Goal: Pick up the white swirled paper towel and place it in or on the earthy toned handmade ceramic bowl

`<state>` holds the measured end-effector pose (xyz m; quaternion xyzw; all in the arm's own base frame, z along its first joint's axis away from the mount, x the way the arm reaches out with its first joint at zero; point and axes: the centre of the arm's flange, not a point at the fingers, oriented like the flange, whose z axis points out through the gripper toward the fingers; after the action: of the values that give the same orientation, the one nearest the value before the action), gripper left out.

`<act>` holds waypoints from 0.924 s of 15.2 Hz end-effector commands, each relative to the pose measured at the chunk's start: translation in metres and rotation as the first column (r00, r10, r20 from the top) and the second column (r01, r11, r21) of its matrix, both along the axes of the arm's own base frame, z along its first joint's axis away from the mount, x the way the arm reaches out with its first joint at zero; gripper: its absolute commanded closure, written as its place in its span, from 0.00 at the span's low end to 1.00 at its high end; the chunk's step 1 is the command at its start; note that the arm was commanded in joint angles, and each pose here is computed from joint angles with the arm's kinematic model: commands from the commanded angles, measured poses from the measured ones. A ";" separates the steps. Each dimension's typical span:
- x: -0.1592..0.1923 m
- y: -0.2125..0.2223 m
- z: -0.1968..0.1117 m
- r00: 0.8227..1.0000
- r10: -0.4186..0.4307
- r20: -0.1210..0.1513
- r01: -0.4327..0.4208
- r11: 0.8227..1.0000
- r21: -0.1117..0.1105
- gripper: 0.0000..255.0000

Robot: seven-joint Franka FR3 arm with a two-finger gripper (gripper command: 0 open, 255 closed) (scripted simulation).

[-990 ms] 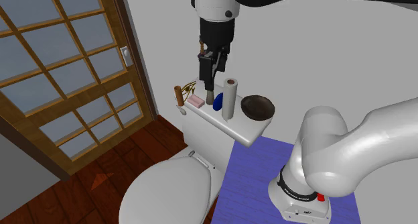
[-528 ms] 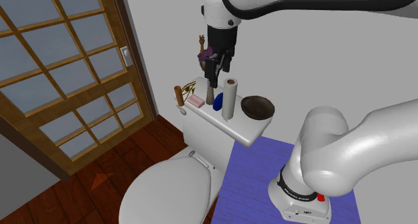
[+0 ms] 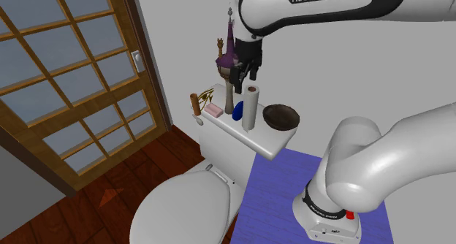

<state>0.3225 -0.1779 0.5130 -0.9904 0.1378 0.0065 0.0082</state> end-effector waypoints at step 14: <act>-0.018 -0.086 -0.095 0.990 -0.139 -0.008 0.139 0.990 0.011 0.00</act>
<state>0.3041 -0.2623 0.4231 -0.9783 0.2067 0.0107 0.0137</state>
